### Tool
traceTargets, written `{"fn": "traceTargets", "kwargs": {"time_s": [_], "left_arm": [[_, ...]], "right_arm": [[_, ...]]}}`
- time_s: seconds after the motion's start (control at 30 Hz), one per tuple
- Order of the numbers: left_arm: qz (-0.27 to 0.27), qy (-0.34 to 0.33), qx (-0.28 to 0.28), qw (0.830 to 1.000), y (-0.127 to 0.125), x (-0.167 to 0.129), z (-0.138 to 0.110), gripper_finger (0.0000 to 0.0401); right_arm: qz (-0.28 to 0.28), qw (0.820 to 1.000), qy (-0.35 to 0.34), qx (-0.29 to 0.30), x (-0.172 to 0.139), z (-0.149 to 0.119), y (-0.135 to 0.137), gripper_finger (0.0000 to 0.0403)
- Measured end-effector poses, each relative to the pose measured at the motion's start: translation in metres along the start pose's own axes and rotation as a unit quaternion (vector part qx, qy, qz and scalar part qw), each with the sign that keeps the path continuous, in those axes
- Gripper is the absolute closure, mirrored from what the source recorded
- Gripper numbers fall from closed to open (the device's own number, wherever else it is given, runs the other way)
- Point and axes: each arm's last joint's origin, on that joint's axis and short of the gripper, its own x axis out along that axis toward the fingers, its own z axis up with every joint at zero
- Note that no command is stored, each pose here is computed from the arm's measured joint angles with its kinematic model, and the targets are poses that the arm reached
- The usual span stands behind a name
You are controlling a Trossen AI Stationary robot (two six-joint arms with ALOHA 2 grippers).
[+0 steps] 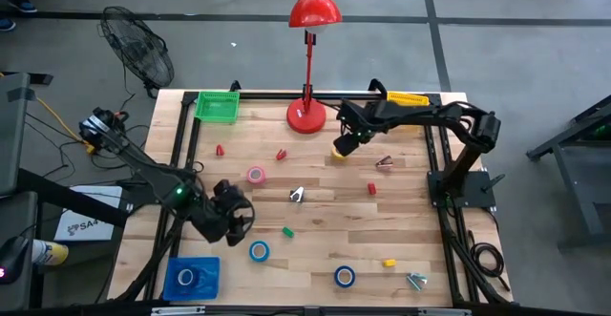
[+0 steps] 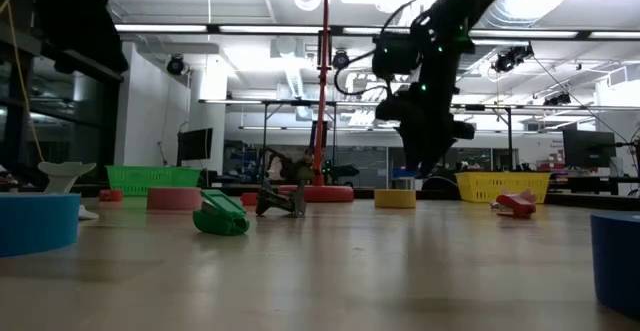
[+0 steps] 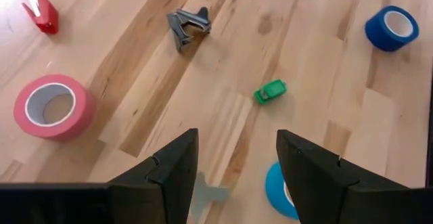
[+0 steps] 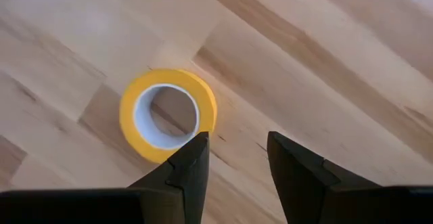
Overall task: Pick and place Stapler, Stapler remover, tape
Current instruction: Put the yellow tape into the blue basket
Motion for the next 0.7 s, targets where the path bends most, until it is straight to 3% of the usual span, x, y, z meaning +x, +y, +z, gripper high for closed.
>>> {"fn": "traceTargets", "kwargs": {"time_s": [0.23,0.53,0.7], "left_arm": [[0.002,0.002,-0.003,1.000,0.001,0.001,0.001,0.0203],[-0.003,0.010,-0.007,1.000,0.001,0.001,0.000,0.0203],[-0.003,0.010,-0.007,1.000,0.001,0.001,0.000,0.0203]], "right_arm": [[0.008,1.000,-0.023,0.013,0.010,0.000,-0.007,0.0254],[0.028,0.999,-0.037,-0.008,0.011,0.002,-0.005,0.0159],[0.032,0.999,-0.023,-0.011,0.020,0.001,-0.003,0.0143]]}}
